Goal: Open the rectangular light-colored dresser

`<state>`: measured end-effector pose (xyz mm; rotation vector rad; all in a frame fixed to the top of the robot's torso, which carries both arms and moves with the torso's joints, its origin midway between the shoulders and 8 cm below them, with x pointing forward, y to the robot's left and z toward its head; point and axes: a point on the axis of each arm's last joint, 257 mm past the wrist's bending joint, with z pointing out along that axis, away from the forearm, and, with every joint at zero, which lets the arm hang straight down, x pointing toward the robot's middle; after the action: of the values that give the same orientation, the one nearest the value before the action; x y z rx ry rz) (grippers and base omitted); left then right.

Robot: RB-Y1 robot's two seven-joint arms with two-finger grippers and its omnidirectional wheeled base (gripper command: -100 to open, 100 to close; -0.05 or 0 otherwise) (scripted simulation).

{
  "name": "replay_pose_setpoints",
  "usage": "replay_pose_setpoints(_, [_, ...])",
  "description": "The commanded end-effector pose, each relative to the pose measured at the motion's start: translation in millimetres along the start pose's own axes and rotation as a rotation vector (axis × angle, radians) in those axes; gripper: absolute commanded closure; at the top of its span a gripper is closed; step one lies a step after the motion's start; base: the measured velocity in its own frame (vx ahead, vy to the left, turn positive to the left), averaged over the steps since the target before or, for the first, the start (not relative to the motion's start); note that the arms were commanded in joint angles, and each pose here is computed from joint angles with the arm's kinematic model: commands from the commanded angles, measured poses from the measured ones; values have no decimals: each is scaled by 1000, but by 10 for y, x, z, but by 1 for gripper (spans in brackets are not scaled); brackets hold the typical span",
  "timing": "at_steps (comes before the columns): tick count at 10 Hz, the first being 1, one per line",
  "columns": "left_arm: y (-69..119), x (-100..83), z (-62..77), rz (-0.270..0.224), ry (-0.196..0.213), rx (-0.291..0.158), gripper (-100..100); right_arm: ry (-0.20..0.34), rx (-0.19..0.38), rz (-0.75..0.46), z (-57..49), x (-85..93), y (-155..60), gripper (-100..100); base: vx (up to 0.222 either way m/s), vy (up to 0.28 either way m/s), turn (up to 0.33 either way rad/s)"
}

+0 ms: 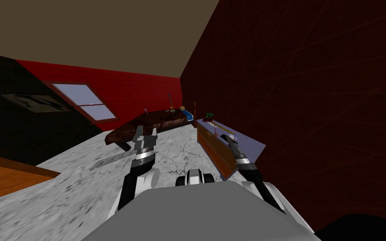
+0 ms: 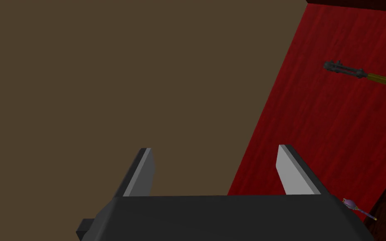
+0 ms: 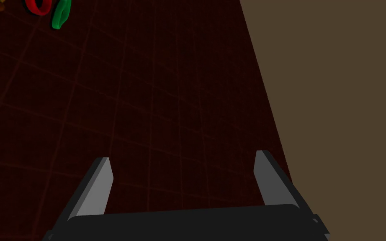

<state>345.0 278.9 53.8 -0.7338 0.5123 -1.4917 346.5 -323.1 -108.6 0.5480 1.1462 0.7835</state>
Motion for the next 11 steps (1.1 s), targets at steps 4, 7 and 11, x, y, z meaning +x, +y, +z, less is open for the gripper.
replay_pose_setpoints(4, [0,0,0,0,0,0,0,117,201,-318,-363,39,-838,-100,-12,14,317])
replay_pose_setpoints(7, [0,-1,-1,0,0,0,0,201,317,-499,-675,-5,-1329,-100,-8,15,288])
replay_pose_setpoints(11, [0,-1,-1,0,0,0,0,297,434,-678,-1060,-108,-1811,-100,-8,14,287])
